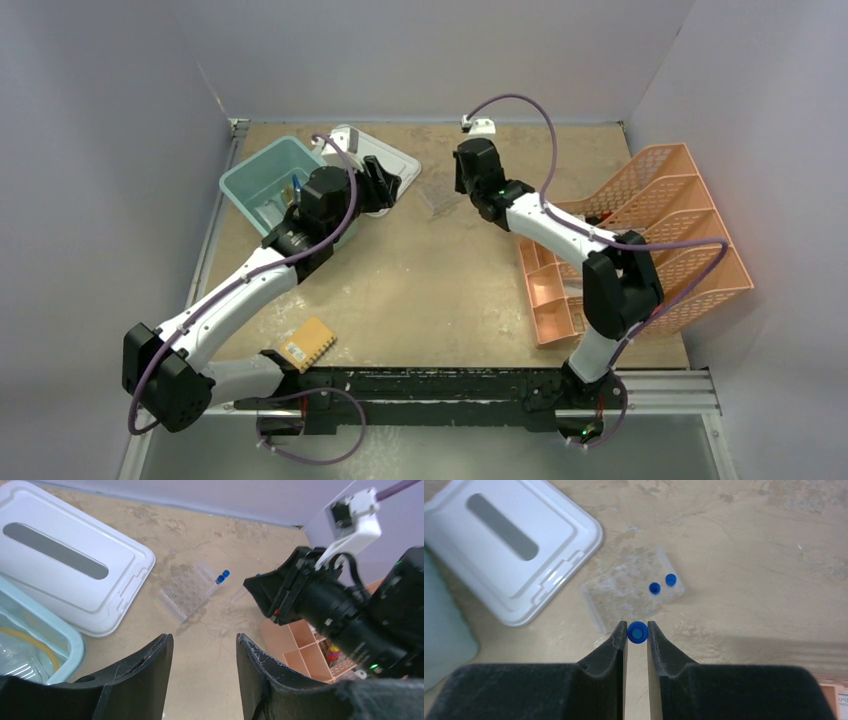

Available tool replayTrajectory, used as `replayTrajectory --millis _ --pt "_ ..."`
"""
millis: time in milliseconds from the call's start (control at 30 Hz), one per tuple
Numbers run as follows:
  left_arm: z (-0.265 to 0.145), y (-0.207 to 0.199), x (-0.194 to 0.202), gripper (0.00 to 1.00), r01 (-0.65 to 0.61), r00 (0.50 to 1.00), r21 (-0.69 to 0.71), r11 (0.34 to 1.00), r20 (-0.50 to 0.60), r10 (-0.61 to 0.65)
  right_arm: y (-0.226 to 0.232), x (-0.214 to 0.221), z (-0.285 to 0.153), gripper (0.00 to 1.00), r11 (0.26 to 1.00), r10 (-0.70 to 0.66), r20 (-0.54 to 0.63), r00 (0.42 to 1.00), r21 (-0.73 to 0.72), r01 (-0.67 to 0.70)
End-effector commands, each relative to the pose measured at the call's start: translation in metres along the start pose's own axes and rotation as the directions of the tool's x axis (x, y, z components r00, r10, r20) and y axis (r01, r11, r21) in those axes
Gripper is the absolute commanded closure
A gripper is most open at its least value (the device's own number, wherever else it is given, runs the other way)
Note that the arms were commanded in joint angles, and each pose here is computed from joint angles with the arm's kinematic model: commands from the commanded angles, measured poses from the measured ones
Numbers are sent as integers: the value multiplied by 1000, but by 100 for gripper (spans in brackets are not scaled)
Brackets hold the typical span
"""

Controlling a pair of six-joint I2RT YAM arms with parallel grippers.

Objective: Organize the chemistry lab equipment

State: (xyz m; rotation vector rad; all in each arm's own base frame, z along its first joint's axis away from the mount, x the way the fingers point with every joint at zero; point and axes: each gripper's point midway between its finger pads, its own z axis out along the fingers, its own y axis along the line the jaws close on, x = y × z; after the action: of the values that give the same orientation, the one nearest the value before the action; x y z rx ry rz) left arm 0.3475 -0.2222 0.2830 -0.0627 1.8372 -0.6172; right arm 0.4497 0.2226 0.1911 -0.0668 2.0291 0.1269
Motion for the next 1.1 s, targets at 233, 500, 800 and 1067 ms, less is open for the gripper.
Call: replayTrajectory --millis 233,500,800,1067 --pt "1 -9 -26 52 48 995 24 999 92 -50 -4 -15 31 96 993 42 197 979 104 -64" --pt "2 -8 -27 52 46 994 16 999 99 -47 4 1 45 96 997 23 199 980 67 -37" --pt "2 -6 -25 52 41 995 11 999 96 -42 10 16 58 96 998 28 177 984 52 -37" --pt "0 -5 -25 52 24 996 8 1000 91 -25 9 29 68 96 997 17 147 989 70 -28"
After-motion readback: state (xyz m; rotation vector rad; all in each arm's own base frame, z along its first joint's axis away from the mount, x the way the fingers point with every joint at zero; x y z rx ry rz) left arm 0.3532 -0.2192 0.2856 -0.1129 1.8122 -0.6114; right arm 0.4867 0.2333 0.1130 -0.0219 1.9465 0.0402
